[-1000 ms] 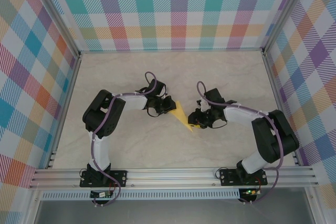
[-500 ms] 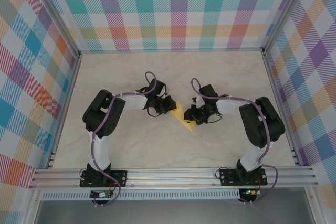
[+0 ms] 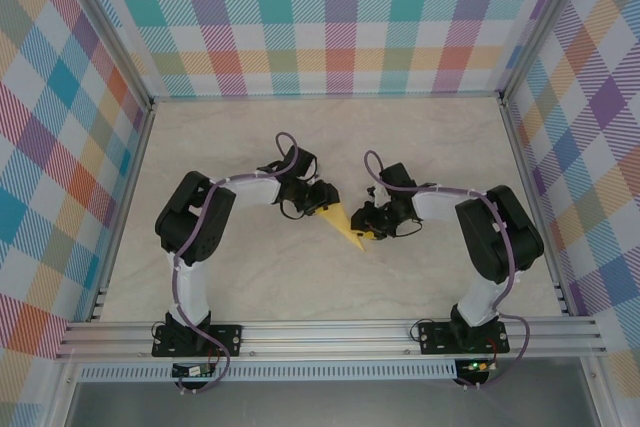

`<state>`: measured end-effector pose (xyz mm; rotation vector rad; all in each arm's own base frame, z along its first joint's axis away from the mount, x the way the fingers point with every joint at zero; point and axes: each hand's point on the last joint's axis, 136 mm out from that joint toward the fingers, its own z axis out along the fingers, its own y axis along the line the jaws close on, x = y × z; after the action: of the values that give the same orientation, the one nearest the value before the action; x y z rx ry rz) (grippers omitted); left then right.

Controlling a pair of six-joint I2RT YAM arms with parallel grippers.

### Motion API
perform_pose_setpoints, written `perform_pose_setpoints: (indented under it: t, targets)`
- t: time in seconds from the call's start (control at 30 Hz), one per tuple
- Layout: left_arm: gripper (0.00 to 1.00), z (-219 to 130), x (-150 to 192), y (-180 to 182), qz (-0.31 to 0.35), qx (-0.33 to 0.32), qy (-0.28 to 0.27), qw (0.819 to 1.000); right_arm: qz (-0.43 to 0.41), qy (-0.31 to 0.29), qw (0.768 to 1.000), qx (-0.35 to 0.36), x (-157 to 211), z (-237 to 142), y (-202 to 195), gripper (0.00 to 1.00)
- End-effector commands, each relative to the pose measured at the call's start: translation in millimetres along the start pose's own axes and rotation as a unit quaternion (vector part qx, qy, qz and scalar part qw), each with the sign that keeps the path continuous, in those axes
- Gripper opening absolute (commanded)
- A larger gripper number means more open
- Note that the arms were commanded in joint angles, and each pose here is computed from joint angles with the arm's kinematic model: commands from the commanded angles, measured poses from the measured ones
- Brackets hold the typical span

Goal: Fold a paper plane with a square sheet of paper (pick it up from the middle)
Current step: Fold the wing for the fifth time at the center of the table.

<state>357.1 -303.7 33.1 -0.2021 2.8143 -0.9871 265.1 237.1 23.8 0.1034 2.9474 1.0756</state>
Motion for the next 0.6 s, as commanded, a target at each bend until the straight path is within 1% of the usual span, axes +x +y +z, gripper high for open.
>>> perform_pose_setpoints:
  t: [0.0,0.07,0.1,0.2,0.27,0.33,0.37,0.4,0.43,0.57]
  targets:
    - [0.49,-34,3,18,-0.014,-0.105,-0.019,0.994,-0.002,-0.045,0.998,0.032,-5,-24,-2,0.36]
    - [0.55,-47,7,22,-0.027,-0.154,-0.024,0.987,0.006,-0.074,0.995,0.067,-12,-36,-14,0.36]
    - [0.57,-52,10,23,-0.028,-0.175,-0.026,0.984,0.011,-0.084,0.994,0.07,-16,-41,-17,0.37]
    - [0.61,-59,19,18,-0.021,-0.215,-0.034,0.976,0.013,-0.09,0.995,0.044,-23,-44,-15,0.38]
    - [0.68,-58,24,16,-0.022,-0.228,-0.034,0.973,0.003,-0.081,0.996,0.024,-24,-42,-6,0.38]
    - [0.7,-52,29,12,-0.024,-0.228,-0.028,0.973,-0.007,-0.077,0.997,-0.002,-25,-40,3,0.39]
    - [0.75,-50,31,9,-0.023,-0.23,-0.026,0.973,-0.011,-0.073,0.997,-0.014,-25,-39,7,0.4]
    - [0.88,-46,32,8,-0.023,-0.232,-0.025,0.972,-0.013,-0.071,0.997,-0.02,-26,-38,9,0.4]
    - [0.95,-42,32,6,-0.025,-0.229,-0.023,0.973,-0.015,-0.067,0.997,-0.025,-26,-36,11,0.4]
    - [0.98,-27,30,-4,-0.038,-0.201,-0.019,0.979,-0.021,-0.048,0.998,-0.042,-25,-31,16,0.4]
